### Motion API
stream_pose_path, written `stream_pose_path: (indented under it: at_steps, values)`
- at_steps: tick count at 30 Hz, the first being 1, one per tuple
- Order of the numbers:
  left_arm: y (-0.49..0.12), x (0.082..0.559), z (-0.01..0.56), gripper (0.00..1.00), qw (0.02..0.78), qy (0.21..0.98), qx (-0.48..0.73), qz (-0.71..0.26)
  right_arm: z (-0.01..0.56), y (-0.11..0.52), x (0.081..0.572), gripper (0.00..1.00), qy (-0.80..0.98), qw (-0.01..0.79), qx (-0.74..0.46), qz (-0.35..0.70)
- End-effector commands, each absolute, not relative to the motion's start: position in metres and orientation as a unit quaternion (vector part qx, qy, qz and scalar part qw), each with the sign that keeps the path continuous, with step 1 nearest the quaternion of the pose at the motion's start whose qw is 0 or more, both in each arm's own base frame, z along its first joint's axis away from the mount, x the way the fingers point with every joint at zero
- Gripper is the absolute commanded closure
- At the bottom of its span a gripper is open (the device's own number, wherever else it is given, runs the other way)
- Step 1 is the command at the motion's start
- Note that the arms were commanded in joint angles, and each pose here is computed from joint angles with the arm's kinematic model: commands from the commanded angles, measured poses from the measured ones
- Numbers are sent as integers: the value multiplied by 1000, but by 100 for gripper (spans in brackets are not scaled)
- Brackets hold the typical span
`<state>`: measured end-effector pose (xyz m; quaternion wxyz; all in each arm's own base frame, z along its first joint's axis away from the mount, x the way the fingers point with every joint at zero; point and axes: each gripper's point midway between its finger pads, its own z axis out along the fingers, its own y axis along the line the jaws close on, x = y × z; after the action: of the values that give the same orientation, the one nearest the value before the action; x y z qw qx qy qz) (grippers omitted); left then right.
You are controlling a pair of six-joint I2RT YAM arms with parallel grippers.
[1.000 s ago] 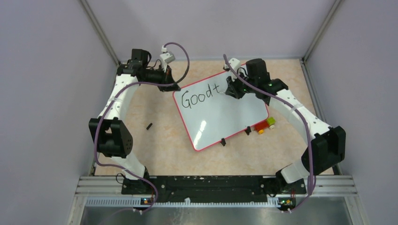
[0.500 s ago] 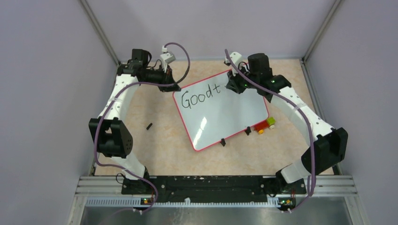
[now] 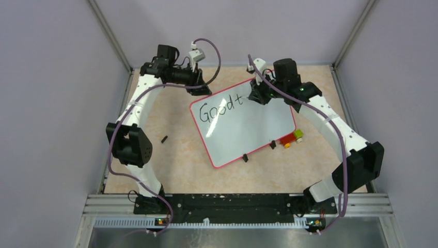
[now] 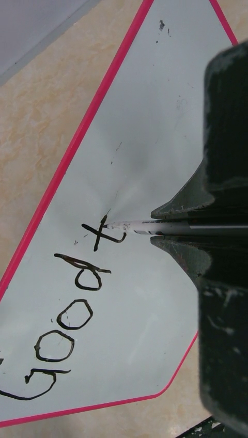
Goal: Write a sentence on the whiteboard
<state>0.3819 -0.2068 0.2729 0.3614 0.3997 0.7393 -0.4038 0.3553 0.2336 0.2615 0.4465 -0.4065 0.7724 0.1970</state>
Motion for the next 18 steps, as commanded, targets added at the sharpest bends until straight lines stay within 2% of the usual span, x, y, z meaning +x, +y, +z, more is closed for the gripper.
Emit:
stream_pose_path:
  at_steps: [1,5,9,11,15,18]
  values:
    - [-236,388,283,47,359,720,414,-426,308,232,351,100,737,493,-415,205]
    - [-252,393,276,45,344,721,417,-433,314,230,350,100,732,495,-420,208]
    - [-265,393,268,49,330,720,423,-440,314,228,351,100,729,495,-425,205]
    - [-269,391,265,58,324,717,428,-445,314,227,351,100,728,495,-429,203]
    - [-274,386,262,86,317,711,437,-450,309,221,353,100,728,493,-439,186]
    - [-274,384,259,97,314,710,443,-448,308,217,353,100,727,491,-445,181]
